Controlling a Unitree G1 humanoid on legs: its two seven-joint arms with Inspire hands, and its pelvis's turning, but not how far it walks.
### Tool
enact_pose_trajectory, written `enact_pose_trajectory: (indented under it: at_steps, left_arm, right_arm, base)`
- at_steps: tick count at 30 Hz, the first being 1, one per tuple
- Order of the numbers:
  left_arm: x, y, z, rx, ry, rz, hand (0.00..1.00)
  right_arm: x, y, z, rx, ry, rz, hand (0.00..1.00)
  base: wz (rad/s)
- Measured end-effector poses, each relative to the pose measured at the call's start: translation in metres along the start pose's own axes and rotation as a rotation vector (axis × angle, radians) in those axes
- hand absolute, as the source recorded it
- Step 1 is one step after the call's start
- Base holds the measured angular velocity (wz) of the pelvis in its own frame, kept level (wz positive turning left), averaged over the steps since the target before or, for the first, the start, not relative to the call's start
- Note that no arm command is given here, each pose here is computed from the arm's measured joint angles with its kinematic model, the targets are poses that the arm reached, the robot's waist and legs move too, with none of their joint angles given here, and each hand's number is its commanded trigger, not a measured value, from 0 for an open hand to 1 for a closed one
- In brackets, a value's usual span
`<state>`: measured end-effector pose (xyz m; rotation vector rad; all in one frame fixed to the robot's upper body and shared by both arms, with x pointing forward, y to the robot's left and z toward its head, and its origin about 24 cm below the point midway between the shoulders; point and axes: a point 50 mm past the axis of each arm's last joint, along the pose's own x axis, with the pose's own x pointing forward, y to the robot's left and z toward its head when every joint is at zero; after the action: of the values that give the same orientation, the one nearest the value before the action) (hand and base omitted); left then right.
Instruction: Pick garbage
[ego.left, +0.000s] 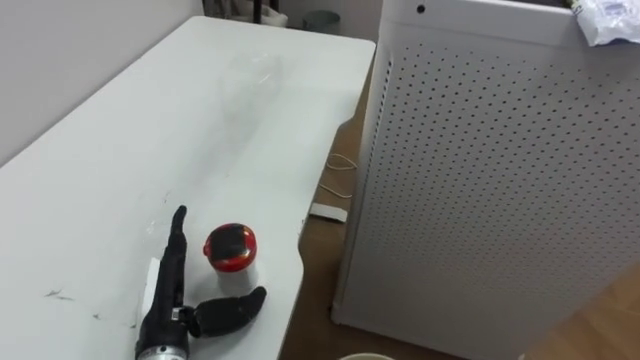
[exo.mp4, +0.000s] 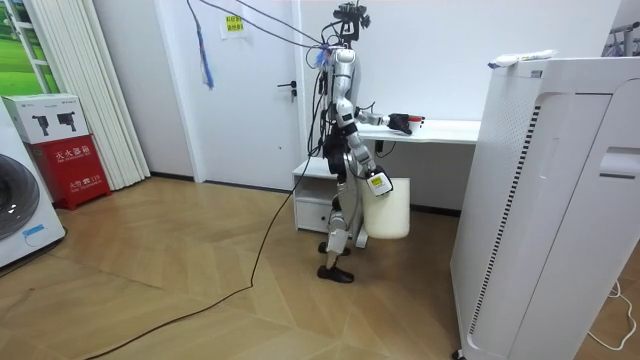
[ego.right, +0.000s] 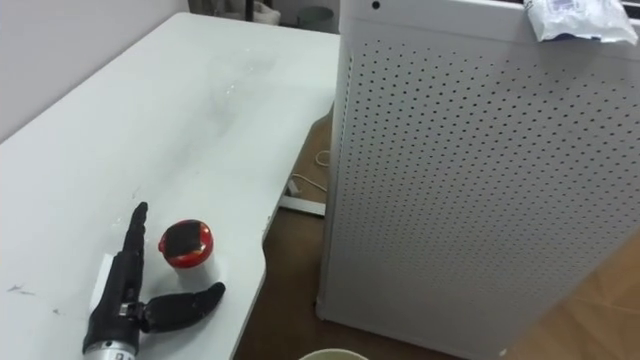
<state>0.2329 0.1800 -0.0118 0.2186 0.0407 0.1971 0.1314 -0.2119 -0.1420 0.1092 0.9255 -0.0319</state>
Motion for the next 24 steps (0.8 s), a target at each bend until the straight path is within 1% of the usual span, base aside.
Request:
enact_pose_trajectory:
  at_steps: [2,4,16,17,18,21,24]
  left_arm:
    - [0.0018,0.0000,-0.0018,-0.051,0.014,0.008,0.00]
    - [0.0025,0.0006,-0.0030,-0.071,0.024,0.011,0.00]
    - [0.0078,0.0007,-0.0069,-0.073,0.034,0.008,0.00]
    - [0.0080,0.0007,-0.0068,-0.079,0.035,0.010,0.64]
    - [0.0082,0.0007,-0.0066,-0.086,0.036,0.012,1.00]
    - [0.0085,0.0009,-0.0070,-0.091,0.040,0.016,1.00]
    - [0.0095,0.0050,-0.0074,-0.094,0.043,0.039,1.00]
  right_arm:
    - [0.0001,0.0004,-0.0001,0.000,0.001,0.001,1.00]
    - [0.0001,0.0004,-0.0001,0.000,0.001,0.001,1.00]
    - [0.0001,0.0015,-0.0029,0.004,0.024,0.004,1.00]
    - [0.0001,0.0019,-0.0030,0.004,0.024,0.005,1.00]
    - [0.0001,0.0019,-0.0029,0.004,0.024,0.005,1.00]
    - [0.0001,0.0020,-0.0031,0.005,0.024,0.005,1.00]
    - [0.0001,0.0021,-0.0032,-0.003,0.025,0.006,1.00]
  base:
    - [0.00]
    - [0.00]
    - [0.00]
    - [0.00]
    - [0.00]
    - [0.00]
    - [0.00]
